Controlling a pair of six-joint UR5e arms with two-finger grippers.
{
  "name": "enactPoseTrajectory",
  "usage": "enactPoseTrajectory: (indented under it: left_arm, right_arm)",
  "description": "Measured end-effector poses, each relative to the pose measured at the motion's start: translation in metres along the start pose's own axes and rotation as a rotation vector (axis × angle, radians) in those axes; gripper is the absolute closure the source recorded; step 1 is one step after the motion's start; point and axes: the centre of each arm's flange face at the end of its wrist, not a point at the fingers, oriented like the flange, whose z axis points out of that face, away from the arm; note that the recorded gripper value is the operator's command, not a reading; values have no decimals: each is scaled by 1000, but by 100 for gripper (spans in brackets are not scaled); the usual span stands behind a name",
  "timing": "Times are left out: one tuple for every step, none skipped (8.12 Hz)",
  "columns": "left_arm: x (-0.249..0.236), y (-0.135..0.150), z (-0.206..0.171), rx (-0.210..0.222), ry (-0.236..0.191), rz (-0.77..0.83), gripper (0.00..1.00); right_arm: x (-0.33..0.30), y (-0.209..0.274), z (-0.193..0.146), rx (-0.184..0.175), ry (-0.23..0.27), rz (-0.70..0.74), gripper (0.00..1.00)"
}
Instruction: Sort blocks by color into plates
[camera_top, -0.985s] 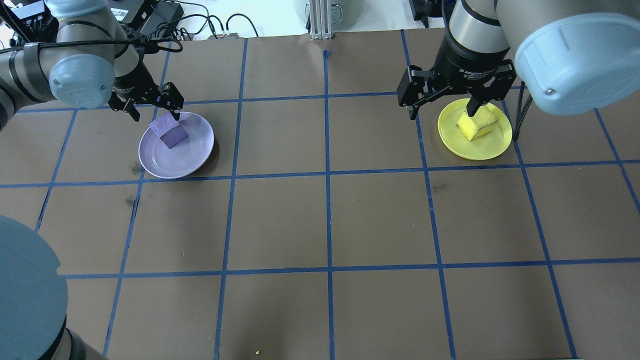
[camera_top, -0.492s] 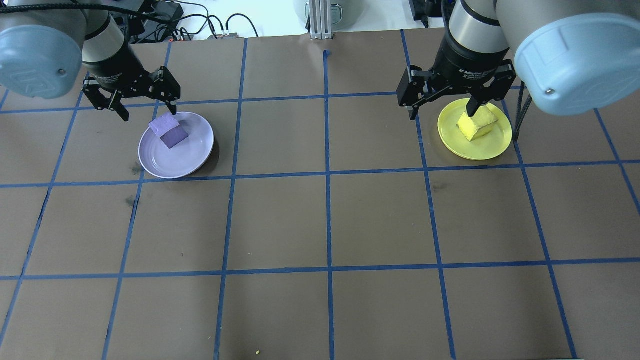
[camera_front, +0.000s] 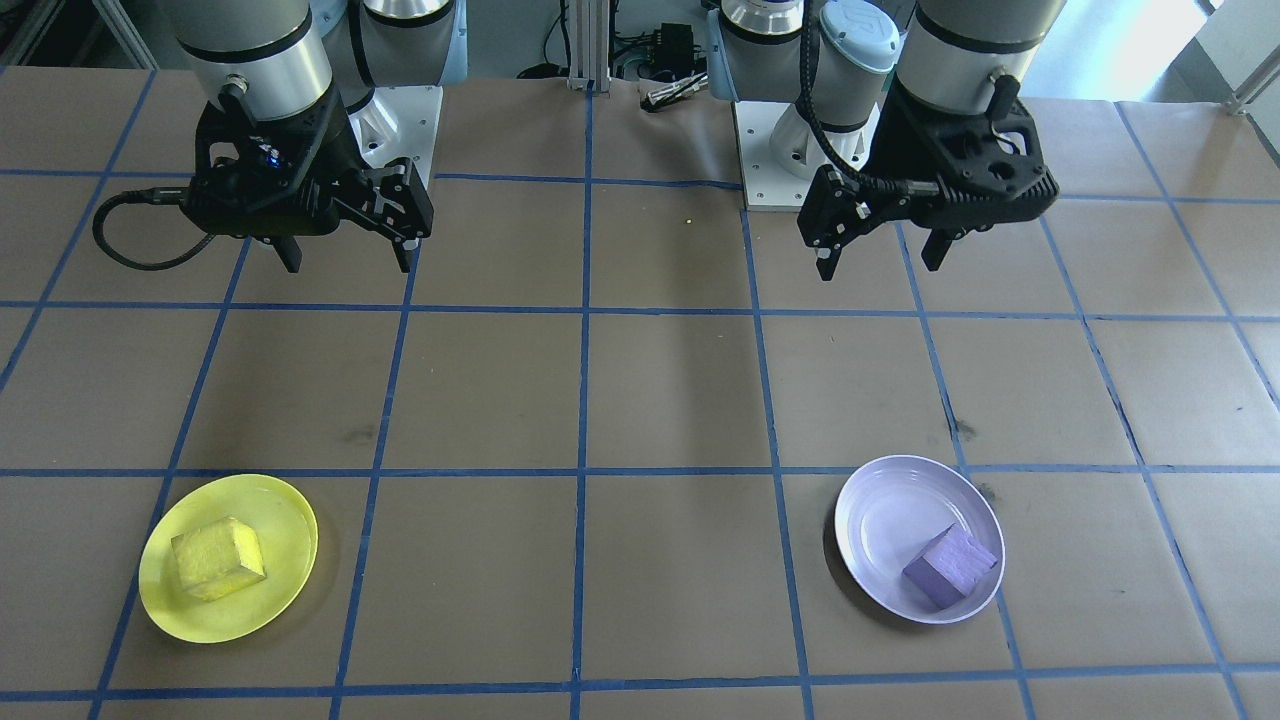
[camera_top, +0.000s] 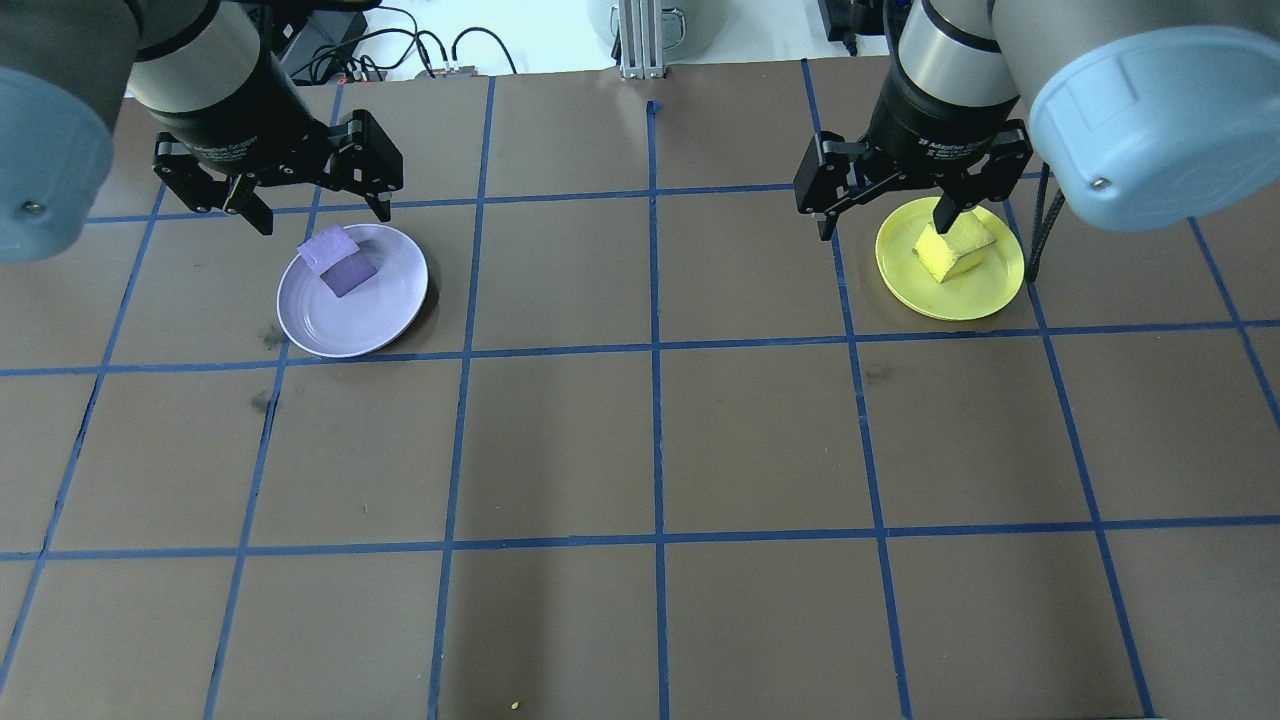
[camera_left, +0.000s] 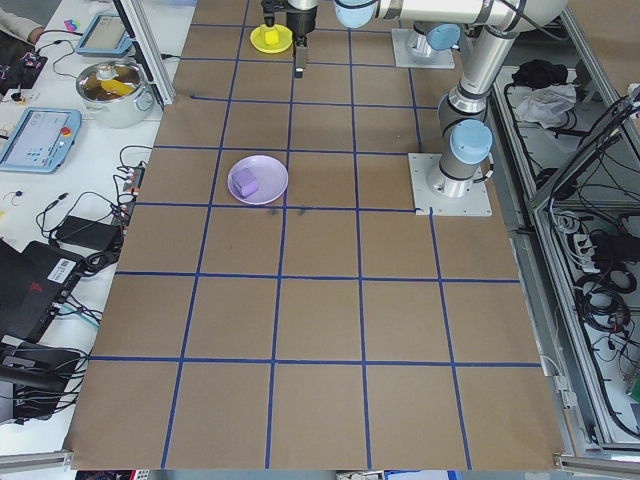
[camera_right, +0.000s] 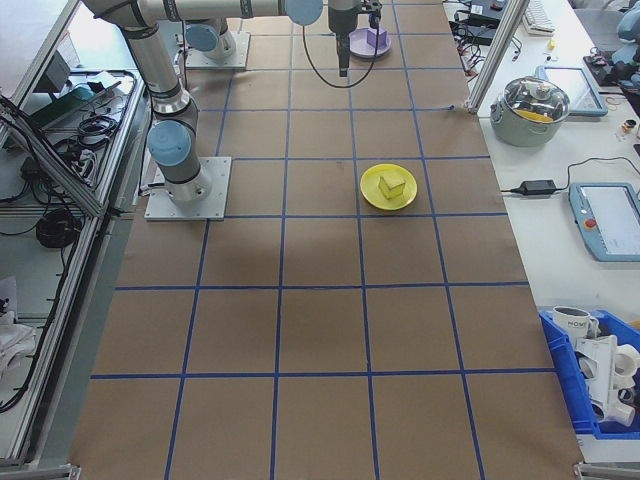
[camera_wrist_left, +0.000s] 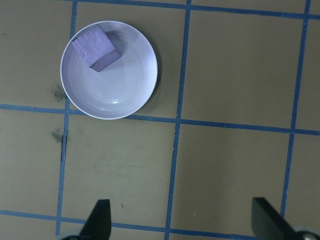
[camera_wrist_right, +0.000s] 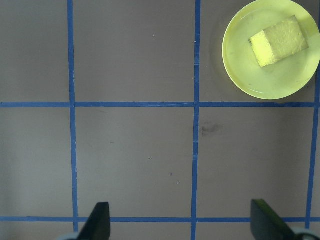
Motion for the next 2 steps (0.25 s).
enactPoseTrajectory:
  left_arm:
    - [2, 7, -9, 16, 2, 1, 0]
    - [3, 11, -13, 23, 2, 2, 0]
  right_arm:
    - [0, 0, 0, 0, 0, 0, 0]
    - [0, 0, 0, 1, 0, 0, 0]
